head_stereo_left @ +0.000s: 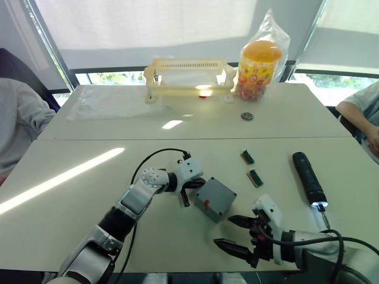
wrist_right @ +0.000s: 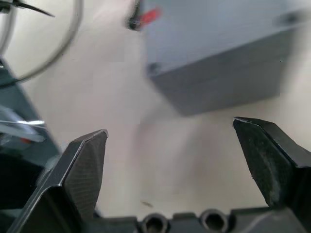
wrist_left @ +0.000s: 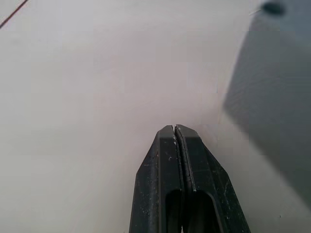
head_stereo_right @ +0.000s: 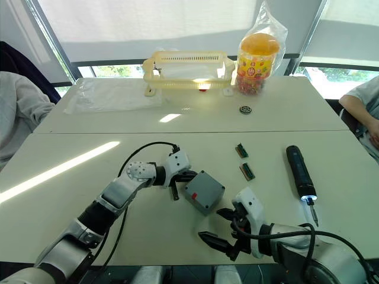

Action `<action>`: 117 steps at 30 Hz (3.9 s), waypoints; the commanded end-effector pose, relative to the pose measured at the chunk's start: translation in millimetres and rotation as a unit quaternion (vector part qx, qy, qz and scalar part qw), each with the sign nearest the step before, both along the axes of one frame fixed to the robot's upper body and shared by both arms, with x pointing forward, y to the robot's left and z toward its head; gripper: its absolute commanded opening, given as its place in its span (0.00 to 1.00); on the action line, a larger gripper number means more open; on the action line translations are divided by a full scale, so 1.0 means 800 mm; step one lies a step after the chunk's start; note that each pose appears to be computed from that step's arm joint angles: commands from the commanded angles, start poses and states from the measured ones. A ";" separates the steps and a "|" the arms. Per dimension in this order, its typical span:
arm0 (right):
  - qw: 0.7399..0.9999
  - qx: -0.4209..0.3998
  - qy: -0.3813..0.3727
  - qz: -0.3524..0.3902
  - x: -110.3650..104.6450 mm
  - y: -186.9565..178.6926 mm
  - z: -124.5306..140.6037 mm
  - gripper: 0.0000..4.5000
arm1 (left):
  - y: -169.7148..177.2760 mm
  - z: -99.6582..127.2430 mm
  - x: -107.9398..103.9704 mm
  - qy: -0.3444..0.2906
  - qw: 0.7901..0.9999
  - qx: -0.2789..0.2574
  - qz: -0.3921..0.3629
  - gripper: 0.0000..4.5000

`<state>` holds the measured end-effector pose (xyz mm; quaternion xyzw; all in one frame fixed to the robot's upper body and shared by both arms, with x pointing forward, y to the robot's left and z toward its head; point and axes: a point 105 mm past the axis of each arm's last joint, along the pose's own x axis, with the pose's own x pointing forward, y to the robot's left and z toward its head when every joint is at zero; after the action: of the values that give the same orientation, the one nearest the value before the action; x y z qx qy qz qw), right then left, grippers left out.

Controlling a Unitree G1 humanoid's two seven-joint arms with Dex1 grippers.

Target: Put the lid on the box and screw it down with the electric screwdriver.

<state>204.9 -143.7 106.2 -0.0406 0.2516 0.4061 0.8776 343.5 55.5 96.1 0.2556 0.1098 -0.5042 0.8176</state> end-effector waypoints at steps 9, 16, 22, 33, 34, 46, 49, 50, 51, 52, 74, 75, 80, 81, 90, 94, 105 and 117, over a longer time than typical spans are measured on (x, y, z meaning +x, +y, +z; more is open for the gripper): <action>0.997 0.007 -0.067 0.044 0.045 -0.010 0.019 0.99 | 0.026 0.027 -0.102 0.099 0.990 -0.016 -0.100 0.00; 0.993 0.018 -0.076 0.091 0.053 0.003 0.021 0.99 | 0.005 0.022 -0.111 0.115 0.987 -0.025 -0.114 0.00; 0.989 0.022 -0.051 0.136 0.037 0.013 0.009 0.99 | -0.015 0.012 -0.081 0.078 0.993 -0.022 -0.086 0.00; 0.991 0.035 -0.039 0.126 0.015 0.020 0.005 0.99 | -0.025 0.013 -0.068 0.063 0.993 -0.027 -0.097 0.00; 0.991 0.035 -0.041 0.122 0.016 0.020 0.005 0.99 | -0.025 0.012 -0.070 0.066 0.992 -0.027 -0.102 0.00; 0.992 0.027 -0.053 0.111 0.028 0.013 0.006 0.99 | -0.029 0.012 -0.087 0.087 0.988 -0.031 -0.125 0.00; 0.992 0.026 -0.055 0.111 0.030 0.013 0.007 0.99 | -0.030 0.013 -0.088 0.089 0.987 -0.035 -0.125 0.00; 0.992 0.025 -0.056 0.112 0.031 0.013 0.007 0.99 | -0.031 0.013 -0.088 0.091 0.987 -0.037 -0.126 0.00; 0.992 0.024 -0.056 0.113 0.031 0.013 0.007 0.99 | -0.031 0.013 -0.089 0.091 0.987 -0.037 -0.126 0.00; 0.992 0.024 -0.056 0.113 0.031 0.013 0.007 0.99 | -0.031 0.012 -0.089 0.091 0.987 -0.037 -0.126 0.00; 0.966 0.033 -0.198 -0.163 0.121 -0.081 0.042 0.46 | 0.010 0.105 -0.086 0.083 0.985 -0.129 -0.084 0.00; 0.965 0.033 -0.203 -0.165 0.123 -0.081 0.041 0.34 | 0.008 0.103 -0.087 0.083 0.985 -0.129 -0.084 0.00; 0.961 0.020 -0.217 -0.170 0.132 -0.084 0.034 0.34 | 0.005 0.098 -0.090 0.086 0.985 -0.126 -0.086 0.00; 0.961 0.018 -0.217 -0.170 0.133 -0.085 0.031 0.34 | 0.004 0.096 -0.091 0.087 0.985 -0.125 -0.087 0.00; 0.960 0.013 -0.217 -0.176 0.151 -0.088 0.019 0.34 | 0.002 0.089 -0.090 0.087 0.986 -0.115 -0.087 0.00; 0.961 0.008 -0.215 -0.176 0.156 -0.090 0.015 0.34 | 0.001 0.088 -0.090 0.087 0.986 -0.115 -0.087 0.00; 0.961 0.002 -0.211 -0.180 0.162 -0.092 0.008 0.23 | 0.001 0.086 -0.089 0.086 0.986 -0.115 -0.083 0.00; 0.959 0.002 -0.216 -0.184 0.168 -0.089 0.011 0.01 | -0.001 0.085 -0.086 0.086 0.986 -0.116 -0.080 0.00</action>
<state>336.5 -212.6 103.3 -0.0699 0.0815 0.2278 0.9678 274.2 55.8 159.1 0.1178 0.1137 -0.5973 0.7851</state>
